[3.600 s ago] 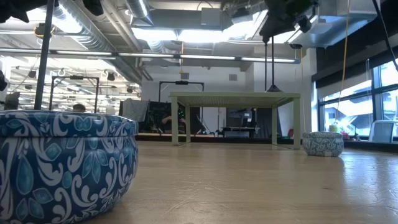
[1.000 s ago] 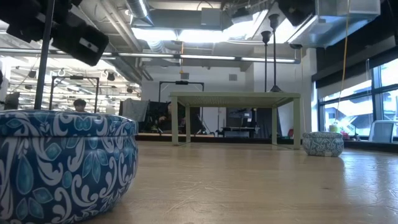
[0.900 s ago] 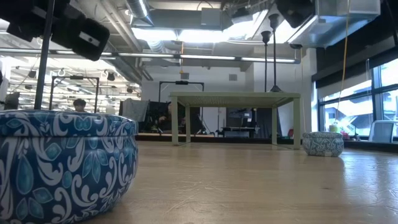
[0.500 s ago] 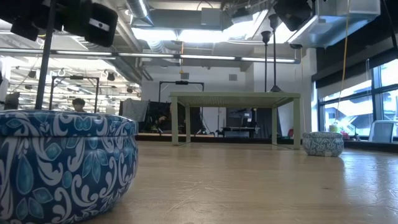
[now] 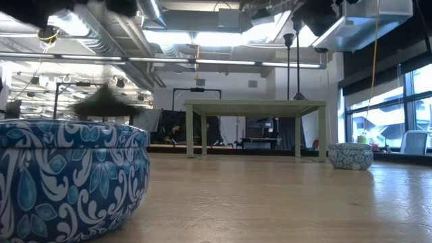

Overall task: Pick & Place candle stick holders
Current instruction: Put the black candle holder on the shelf

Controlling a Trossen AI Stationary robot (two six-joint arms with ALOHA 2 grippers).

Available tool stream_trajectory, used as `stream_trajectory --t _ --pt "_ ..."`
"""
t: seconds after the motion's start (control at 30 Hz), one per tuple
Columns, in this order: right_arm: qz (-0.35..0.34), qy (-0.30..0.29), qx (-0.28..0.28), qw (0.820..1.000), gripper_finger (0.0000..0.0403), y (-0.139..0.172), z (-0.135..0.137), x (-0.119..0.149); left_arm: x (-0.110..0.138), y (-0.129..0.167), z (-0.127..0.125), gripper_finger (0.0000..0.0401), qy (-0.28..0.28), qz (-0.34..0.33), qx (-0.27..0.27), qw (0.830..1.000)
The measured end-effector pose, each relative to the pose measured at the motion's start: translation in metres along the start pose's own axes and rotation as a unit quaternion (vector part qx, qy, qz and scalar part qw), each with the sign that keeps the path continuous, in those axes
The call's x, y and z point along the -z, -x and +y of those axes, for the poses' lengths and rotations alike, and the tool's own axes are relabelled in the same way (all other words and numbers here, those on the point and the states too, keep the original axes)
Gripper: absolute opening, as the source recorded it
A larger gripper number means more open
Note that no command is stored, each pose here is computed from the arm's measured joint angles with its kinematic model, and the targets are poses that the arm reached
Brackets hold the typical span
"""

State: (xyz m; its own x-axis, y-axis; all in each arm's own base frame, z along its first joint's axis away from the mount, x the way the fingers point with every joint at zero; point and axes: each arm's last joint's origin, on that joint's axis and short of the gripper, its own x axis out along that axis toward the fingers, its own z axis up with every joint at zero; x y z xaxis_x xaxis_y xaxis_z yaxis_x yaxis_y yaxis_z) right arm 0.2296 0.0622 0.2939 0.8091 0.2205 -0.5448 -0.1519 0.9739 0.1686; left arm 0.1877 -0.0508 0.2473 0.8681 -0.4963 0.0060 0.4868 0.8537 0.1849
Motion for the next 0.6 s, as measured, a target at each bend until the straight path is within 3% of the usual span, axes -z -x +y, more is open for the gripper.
stream_trajectory --t 0.2,0.4,0.6 --pt "0.014 -0.032 0.017 0.999 0.0236 -0.005 -0.001 0.003 -0.048 -0.012 0.026 0.0034 -0.016 -0.037 -0.125 0.991" --pt "0.089 -0.085 0.037 0.992 0.0236 -0.006 -0.002 0.018 -0.075 -0.032 0.064 0.0036 -0.047 0.003 -0.173 0.984" --pt "0.106 -0.107 0.052 0.987 0.0236 -0.007 -0.003 0.022 -0.095 -0.053 0.119 0.0036 -0.053 0.029 -0.219 0.974"
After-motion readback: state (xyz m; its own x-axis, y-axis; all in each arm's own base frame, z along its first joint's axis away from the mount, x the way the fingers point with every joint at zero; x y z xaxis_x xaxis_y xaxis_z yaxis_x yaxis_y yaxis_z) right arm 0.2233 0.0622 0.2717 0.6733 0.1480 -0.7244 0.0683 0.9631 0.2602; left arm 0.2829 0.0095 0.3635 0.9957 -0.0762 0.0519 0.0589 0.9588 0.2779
